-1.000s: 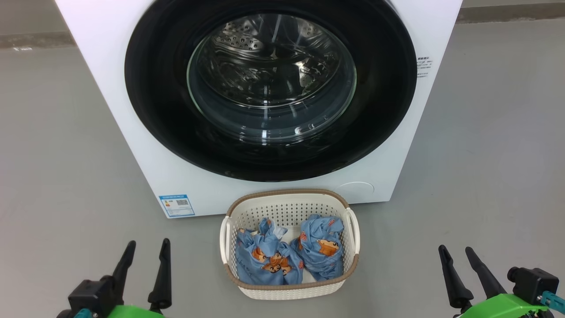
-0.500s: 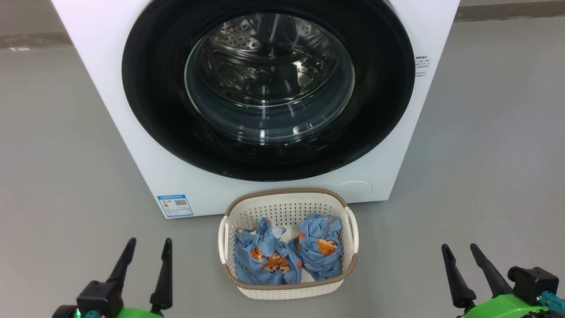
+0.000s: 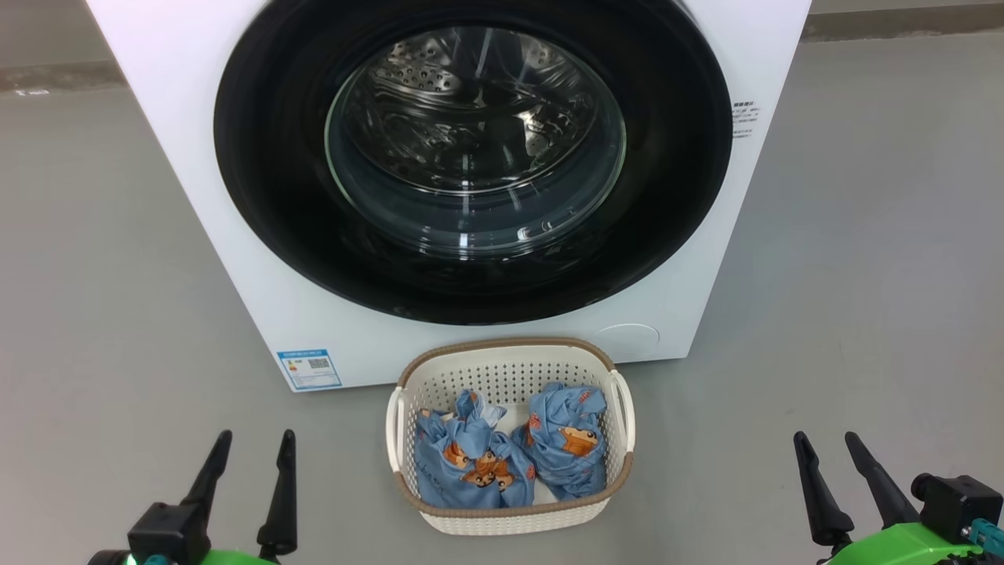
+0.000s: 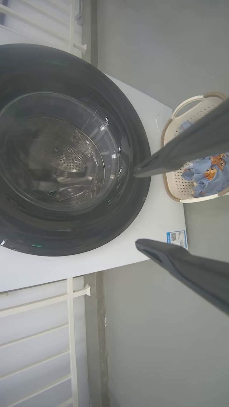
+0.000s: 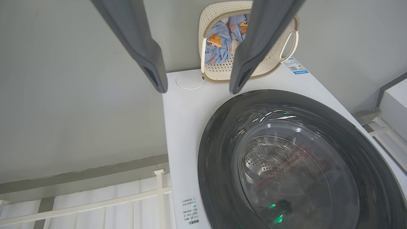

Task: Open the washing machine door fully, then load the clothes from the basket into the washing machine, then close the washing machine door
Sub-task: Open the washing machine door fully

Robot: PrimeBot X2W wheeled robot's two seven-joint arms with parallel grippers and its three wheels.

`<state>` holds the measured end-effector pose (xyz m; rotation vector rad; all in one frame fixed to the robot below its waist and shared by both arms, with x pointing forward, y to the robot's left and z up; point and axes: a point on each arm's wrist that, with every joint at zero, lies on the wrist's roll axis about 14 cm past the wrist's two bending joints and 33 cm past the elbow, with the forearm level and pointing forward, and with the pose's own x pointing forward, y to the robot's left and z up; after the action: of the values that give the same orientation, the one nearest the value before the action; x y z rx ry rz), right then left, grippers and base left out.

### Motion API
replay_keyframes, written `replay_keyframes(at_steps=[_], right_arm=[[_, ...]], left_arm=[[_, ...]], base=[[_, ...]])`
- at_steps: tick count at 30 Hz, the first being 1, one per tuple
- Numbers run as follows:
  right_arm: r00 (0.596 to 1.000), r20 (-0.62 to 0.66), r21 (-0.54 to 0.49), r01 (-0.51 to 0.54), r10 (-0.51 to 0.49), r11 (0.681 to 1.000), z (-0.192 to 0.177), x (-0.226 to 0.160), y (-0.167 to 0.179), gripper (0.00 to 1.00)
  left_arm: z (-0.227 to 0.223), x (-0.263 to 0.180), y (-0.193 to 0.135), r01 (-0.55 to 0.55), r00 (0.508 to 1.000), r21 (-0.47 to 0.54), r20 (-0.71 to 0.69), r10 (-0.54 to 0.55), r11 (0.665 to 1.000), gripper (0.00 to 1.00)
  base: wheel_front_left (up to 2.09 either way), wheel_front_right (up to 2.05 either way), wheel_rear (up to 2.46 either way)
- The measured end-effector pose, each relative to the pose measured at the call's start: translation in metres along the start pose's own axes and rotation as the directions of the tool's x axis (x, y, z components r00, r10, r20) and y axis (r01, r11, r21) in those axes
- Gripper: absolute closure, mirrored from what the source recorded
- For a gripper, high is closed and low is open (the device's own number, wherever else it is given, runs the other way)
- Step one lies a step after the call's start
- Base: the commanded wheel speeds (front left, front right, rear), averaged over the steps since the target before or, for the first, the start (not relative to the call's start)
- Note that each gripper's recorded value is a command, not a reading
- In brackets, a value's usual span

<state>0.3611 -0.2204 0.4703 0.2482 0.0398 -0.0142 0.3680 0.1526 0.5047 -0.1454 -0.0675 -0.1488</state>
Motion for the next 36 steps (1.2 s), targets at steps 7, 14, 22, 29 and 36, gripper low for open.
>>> replay_keyframes(at_steps=[7,14,22,29,36], right_arm=[[1.0,0.008,0.005,-0.001,0.001,1.0,0.002,0.0,0.0014,0.0],[1.0,0.009,0.01,-0.002,0.002,1.0,0.0018,0.0002,0.003,0.0],[1.0,0.009,0.01,-0.001,0.001,1.0,0.0016,0.0011,0.0026,0.0],[1.0,0.009,0.01,0.0,0.0,1.0,0.0015,0.0014,0.0023,0.0],[1.0,0.011,0.011,0.006,-0.006,1.0,0.0023,0.0006,0.0005,0.0]], left_arm=[[-0.0014,-0.0008,-0.0003,0.008,1.0,0.042,-0.008,-0.007,0.999,0.0],[-0.0019,-0.0008,-0.0003,0.008,1.0,0.045,-0.01,-0.008,0.999,0.0],[-0.0034,-0.0007,0.0001,0.007,1.0,0.043,-0.014,-0.006,0.999,0.0],[-0.0044,-0.0004,0.0003,0.006,1.0,0.043,-0.017,-0.006,0.999,0.0],[-0.0022,0.0007,0.0007,-0.006,1.0,-0.016,-0.005,0.006,1.0,0.0]], base=[[0.21,0.21,-0.42],[0.7,0.7,-1.41],[1.18,1.18,-2.36],[1.23,1.23,-2.46],[1.14,1.12,-2.26]])
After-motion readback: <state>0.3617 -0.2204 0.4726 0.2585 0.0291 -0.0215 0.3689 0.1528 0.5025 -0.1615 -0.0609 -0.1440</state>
